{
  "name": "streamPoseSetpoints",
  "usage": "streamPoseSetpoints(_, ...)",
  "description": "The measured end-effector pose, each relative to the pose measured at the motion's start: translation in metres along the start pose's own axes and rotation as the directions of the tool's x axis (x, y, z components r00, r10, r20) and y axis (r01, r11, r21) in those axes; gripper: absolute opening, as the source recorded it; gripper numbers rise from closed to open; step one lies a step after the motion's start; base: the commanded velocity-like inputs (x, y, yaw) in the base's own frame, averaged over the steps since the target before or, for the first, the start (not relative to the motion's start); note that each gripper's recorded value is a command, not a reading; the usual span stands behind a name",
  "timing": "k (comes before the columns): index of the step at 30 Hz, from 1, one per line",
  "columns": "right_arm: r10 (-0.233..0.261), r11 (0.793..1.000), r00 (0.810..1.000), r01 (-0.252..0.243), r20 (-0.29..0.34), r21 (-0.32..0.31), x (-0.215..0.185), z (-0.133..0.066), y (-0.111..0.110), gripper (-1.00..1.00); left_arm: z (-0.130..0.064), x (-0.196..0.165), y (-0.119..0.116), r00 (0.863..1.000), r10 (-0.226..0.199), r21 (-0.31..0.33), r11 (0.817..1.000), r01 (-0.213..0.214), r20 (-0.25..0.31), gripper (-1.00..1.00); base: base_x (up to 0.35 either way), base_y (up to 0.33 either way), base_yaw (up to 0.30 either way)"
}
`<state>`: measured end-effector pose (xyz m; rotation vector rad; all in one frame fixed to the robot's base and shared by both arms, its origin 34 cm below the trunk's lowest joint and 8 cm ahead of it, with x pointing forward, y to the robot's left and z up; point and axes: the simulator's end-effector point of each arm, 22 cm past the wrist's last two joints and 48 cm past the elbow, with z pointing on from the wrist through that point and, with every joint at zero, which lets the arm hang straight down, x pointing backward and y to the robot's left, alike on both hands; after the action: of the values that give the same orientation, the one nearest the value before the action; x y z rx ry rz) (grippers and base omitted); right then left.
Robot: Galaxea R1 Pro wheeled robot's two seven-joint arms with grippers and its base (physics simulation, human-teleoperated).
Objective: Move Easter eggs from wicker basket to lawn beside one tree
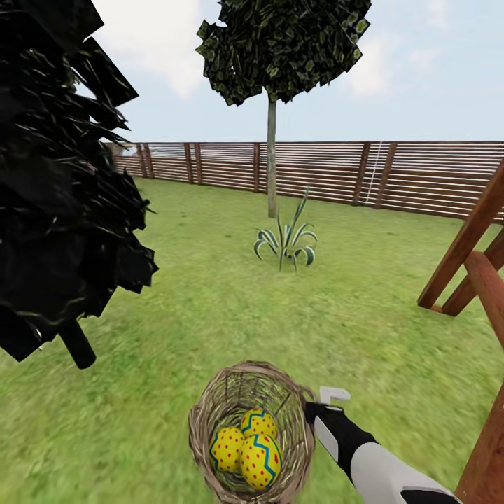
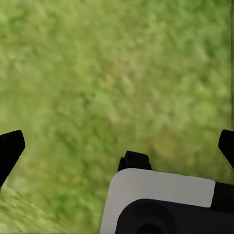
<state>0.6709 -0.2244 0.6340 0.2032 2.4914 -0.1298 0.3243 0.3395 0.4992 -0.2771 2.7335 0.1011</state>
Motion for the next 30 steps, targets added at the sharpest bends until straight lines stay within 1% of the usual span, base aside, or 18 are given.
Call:
streamPoseSetpoints(3, 0.009, 1.0, 1.0, -0.009, 0.027, 0.0, -0.0045, 0.0, -0.0001, -1.0, 0.0001, -0.0005, -0.0002, 1.0, 0.0, 0.0, 1.0, 0.0, 0.001, 1.0, 0.338, 0.0, -0.189)
streamPoseSetpoints(9, 0.008, 1.0, 1.0, -0.008, 0.03, 0.0, -0.0025, 0.0002, -0.0003, -1.0, 0.0001, -0.0004, -0.0002, 1.0, 0.0, 0.0, 1.0, 0.0, 0.001, 1.0, 0.338, 0.0, -0.238)
streamPoseSetpoints(18, 0.002, 1.0, 0.999, -0.002, 0.032, -0.002, -0.0028, -0.0001, 0.0014, -1.0, 0.0, -0.0001, 0.0001, 1.0, 0.001, 0.0, 1.0, -0.001, 0.0, 1.0, 0.338, 0.005, -0.07)
streamPoseSetpoints(22, 0.0, 1.0, 0.999, 0.0, 0.033, -0.001, -0.0031, -0.0001, 0.0012, -1.0, 0.0001, -0.0005, 0.0, 1.0, 0.0, 0.0, 1.0, 0.0, 0.001, 1.0, 0.338, 0.065, -0.19)
streamPoseSetpoints(30, 0.0, 1.0, 0.999, 0.0, 0.033, -0.002, -0.0026, -0.0001, 0.0014, -1.0, 0.0, -0.0001, 0.0, 1.0, -0.003, 0.0, 1.0, 0.003, 0.0, 1.0, 0.338, 0.094, -0.04)
